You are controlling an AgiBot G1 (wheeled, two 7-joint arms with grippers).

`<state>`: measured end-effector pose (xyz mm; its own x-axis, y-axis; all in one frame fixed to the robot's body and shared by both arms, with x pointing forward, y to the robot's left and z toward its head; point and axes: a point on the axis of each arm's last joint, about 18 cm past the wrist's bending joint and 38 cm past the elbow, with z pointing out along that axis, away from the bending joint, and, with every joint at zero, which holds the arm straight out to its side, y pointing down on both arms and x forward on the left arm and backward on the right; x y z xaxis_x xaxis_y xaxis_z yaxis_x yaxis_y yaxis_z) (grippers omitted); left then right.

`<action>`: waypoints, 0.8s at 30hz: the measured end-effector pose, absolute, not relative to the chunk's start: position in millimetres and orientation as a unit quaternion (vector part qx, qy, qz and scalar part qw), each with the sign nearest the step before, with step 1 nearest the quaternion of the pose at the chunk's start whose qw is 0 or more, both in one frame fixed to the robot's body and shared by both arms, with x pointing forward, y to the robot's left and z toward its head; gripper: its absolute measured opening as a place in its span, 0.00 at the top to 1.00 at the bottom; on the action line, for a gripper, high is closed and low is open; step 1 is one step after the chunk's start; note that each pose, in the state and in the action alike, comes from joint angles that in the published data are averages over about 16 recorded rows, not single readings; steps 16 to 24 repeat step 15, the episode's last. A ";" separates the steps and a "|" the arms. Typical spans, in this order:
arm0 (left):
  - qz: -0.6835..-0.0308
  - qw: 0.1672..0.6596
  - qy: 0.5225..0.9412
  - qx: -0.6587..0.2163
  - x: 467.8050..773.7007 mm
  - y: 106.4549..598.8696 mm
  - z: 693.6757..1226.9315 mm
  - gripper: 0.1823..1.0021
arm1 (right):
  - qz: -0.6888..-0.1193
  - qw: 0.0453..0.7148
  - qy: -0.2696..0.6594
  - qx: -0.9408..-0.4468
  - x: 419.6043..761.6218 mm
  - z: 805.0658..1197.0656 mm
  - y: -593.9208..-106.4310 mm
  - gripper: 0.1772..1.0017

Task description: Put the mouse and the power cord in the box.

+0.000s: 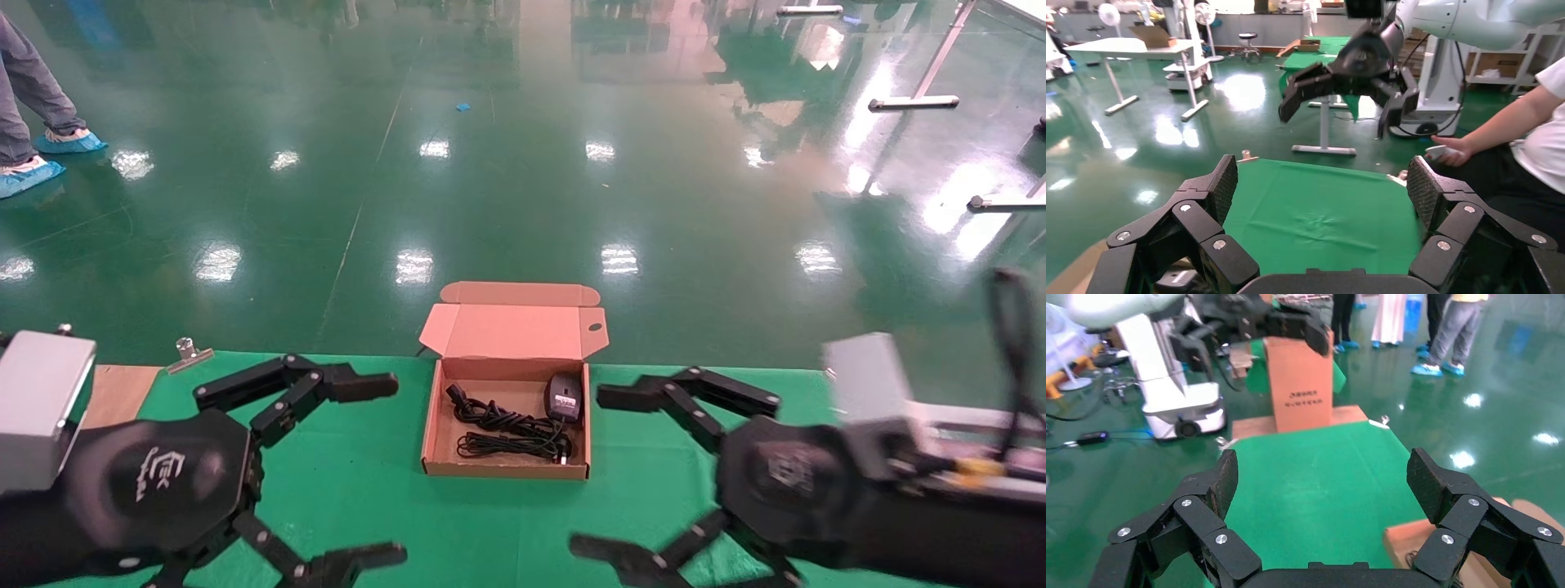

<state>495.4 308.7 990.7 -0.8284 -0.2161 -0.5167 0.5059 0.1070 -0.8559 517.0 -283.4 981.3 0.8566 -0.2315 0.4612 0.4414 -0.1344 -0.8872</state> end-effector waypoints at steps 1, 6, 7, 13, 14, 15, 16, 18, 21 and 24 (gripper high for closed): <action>-0.660 0.270 0.693 0.104 492.9 307.6 991.0 0.00 | -0.256 0.655 -0.077 -0.707 511.7 982.9 -286.0 0.00; -0.659 0.253 0.701 0.104 480.5 302.3 991.9 0.00 | -0.248 0.658 -0.095 -0.705 486.0 989.7 -297.7 0.00; -0.658 0.250 0.702 0.104 478.7 301.5 991.9 0.00 | -0.247 0.658 -0.098 -0.704 482.0 990.6 -299.3 0.00; -0.657 0.242 0.706 0.104 472.1 298.8 992.1 0.00 | -0.243 0.658 -0.108 -0.704 468.4 993.7 -304.5 0.00; -0.657 0.241 0.707 0.104 471.5 298.5 992.1 0.00 | -0.242 0.658 -0.109 -0.704 467.2 994.0 -305.0 0.00; -0.657 0.241 0.707 0.105 471.0 298.3 992.1 0.00 | -0.242 0.658 -0.110 -0.704 466.3 994.2 -305.3 0.00; -0.657 0.241 0.707 0.105 471.0 298.3 992.1 0.00 | -0.242 0.658 -0.110 -0.704 466.3 994.2 -305.3 0.00; -0.657 0.241 0.707 0.105 471.0 298.3 992.1 0.00 | -0.242 0.658 -0.110 -0.704 466.3 994.2 -305.3 0.00; -0.657 0.241 0.707 0.105 471.0 298.3 992.1 0.00 | -0.242 0.658 -0.110 -0.704 466.3 994.2 -305.3 0.00; -0.657 0.241 0.707 0.105 471.0 298.3 992.1 0.00 | -0.242 0.658 -0.110 -0.704 466.3 994.2 -305.3 0.00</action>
